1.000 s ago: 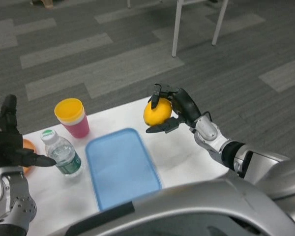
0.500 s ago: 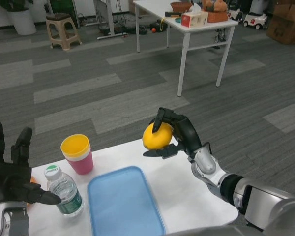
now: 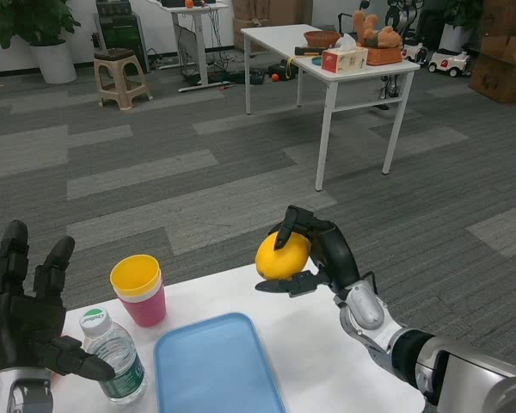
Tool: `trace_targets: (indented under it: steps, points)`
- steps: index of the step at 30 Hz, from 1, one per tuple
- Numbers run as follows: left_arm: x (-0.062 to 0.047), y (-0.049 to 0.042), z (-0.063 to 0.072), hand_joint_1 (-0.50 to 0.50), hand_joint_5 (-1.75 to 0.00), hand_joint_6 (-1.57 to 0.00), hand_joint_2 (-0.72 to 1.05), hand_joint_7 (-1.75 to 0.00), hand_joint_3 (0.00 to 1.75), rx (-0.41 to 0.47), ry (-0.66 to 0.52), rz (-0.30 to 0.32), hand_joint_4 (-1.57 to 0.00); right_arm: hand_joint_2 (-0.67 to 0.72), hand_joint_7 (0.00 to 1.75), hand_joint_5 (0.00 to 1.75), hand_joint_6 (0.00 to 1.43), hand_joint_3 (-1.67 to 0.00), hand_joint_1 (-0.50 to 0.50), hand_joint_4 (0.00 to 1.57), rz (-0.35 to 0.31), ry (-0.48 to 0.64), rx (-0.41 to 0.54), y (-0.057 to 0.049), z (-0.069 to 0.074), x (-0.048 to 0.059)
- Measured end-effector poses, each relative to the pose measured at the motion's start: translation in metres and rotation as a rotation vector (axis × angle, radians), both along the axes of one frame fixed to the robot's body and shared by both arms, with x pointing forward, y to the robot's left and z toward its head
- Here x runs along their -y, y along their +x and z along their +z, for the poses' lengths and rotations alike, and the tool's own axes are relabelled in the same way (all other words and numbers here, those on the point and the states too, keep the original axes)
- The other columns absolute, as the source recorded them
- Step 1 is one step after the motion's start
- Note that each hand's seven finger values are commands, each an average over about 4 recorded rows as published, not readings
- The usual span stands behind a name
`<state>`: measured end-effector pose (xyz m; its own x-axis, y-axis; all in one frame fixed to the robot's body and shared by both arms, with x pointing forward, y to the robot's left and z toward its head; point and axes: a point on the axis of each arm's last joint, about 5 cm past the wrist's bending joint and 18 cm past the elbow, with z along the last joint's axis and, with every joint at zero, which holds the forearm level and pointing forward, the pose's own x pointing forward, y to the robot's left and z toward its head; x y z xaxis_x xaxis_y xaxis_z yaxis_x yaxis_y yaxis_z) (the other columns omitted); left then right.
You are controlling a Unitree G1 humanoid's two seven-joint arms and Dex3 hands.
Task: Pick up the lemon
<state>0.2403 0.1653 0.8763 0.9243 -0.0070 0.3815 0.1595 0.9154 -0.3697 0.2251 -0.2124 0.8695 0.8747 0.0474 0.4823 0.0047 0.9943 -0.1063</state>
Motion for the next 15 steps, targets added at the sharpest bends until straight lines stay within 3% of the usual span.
trace_targets:
  steps: [8, 15]
  points:
    - [0.0007, 0.0000, -0.0001, -0.26, -0.72, 0.00, -0.64, -0.14, 0.09, 0.000, -0.002, -0.001, 0.00, -0.48, 1.75, 1.55, 1.14, -0.56, -0.08, 1.26, 0.000, 0.000, 0.000, 0.0000, 0.0000, 0.0000]
    - [0.0009, 0.0000, -0.0001, -0.23, -0.72, 0.00, -0.64, -0.14, 0.09, 0.000, -0.004, -0.001, 0.00, -0.44, 1.68, 1.55, 1.14, -0.56, -0.08, 1.26, 0.000, 0.000, 0.000, 0.0000, 0.0000, 0.0000]
